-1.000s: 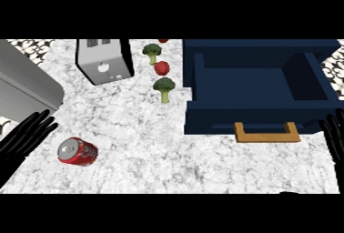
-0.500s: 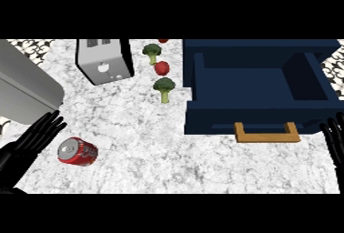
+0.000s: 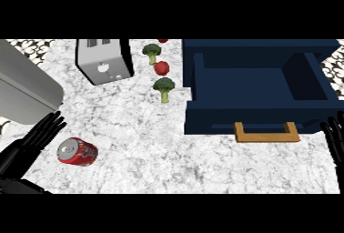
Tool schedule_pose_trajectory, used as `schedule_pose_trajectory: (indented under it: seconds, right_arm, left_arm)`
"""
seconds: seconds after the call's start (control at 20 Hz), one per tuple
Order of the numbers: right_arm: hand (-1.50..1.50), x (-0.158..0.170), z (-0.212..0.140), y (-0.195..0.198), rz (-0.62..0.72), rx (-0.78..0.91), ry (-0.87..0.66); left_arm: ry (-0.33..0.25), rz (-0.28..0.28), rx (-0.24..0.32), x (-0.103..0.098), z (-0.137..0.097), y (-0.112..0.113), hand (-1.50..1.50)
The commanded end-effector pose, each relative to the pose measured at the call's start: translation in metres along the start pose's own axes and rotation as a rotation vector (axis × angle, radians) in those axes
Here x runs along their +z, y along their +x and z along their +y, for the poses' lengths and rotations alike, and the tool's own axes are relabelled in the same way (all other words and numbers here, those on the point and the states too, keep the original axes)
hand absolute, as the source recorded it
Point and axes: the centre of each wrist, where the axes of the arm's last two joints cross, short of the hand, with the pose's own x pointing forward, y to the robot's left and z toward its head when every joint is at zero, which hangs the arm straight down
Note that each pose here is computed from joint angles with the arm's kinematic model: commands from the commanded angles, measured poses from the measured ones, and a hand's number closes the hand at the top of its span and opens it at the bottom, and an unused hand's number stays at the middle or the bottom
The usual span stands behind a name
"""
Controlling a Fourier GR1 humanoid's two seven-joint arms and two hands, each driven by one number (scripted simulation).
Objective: Pick up the can, place it into the drawer and close the drawer
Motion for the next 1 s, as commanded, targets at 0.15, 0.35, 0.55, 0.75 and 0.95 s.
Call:
schedule_pose_trajectory:
  seconds: [0.15,0.35,0.55,0.75,0.95]
  right_arm:
    - [-1.5,-0.002,-0.003,0.002,0.005,-0.002,-0.003]
    - [-1.5,0.0,-0.01,-0.01,-0.007,-0.01,-0.003]
    - [-1.5,-0.003,0.006,0.0,-0.003,0.011,-0.015]
    - [-1.5,0.014,0.017,-0.014,-0.021,-0.006,-0.008]
    - [-1.5,-0.004,0.011,-0.007,-0.012,0.004,0.016]
  left_arm:
    - [0.003,0.013,-0.02,0.01,0.008,-0.038,-1.5]
    - [0.001,0.023,-0.035,0.019,0.004,-0.04,-1.5]
    - [0.001,0.037,0.0,0.029,0.02,-0.057,-1.5]
    - [0.052,0.056,-0.028,0.005,0.016,-0.07,-1.5]
    - [0.041,0.077,0.014,0.021,0.036,-0.08,-1.5]
